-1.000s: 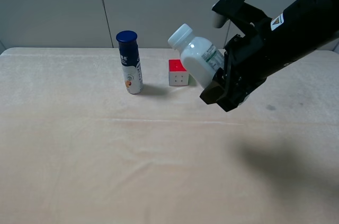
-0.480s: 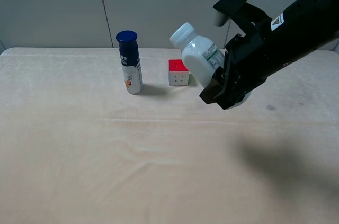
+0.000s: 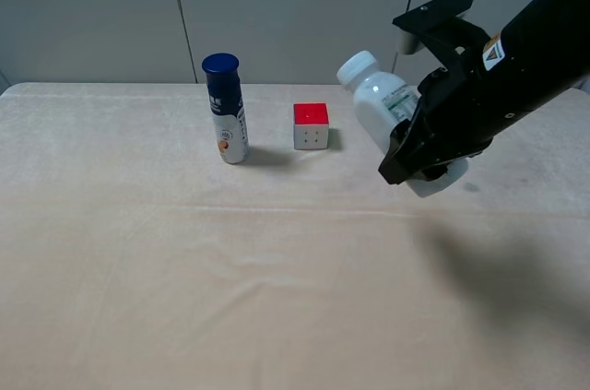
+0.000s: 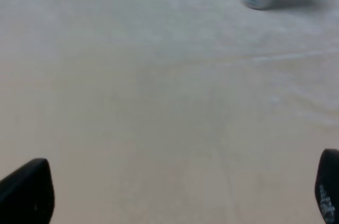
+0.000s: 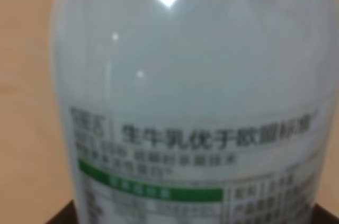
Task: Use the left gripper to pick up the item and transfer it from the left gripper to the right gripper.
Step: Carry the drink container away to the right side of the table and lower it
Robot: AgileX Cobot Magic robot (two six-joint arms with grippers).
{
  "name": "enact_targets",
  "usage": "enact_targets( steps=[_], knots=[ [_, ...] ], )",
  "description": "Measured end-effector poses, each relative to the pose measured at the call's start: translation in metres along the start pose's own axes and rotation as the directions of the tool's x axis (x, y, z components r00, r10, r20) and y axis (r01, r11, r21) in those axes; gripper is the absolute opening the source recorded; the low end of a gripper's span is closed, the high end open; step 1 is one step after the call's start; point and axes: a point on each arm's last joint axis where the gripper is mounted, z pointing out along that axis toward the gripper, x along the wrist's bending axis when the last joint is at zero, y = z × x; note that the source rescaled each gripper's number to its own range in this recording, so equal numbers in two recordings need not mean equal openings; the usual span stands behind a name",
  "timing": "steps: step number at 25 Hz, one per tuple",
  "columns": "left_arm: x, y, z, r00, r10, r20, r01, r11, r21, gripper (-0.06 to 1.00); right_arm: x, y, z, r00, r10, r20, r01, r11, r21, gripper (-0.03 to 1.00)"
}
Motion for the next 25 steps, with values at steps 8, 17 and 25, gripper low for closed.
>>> enact_targets(
  steps=[8, 17, 25],
  knots=[
    [-0.002, -0.002, -0.003, 0.955, -0.134, -0.263, 0.130, 0.991, -0.032, 0.98, -0.050, -0.014, -0.003, 0.963, 0.248, 0.104, -0.252, 0.967, 0.029, 0.00],
    [-0.003, -0.002, -0.004, 0.913, -0.186, -0.363, 0.179, 0.982, -0.055, 0.96, -0.118, -0.035, 0.038, 0.868, 0.488, 0.093, -0.494, 0.867, 0.060, 0.00],
    [-0.003, -0.002, -0.004, 0.913, -0.185, -0.363, 0.178, 0.983, -0.054, 0.95, -0.137, -0.049, 0.098, 0.842, 0.529, 0.106, -0.540, 0.829, 0.145, 0.00]
  ],
)
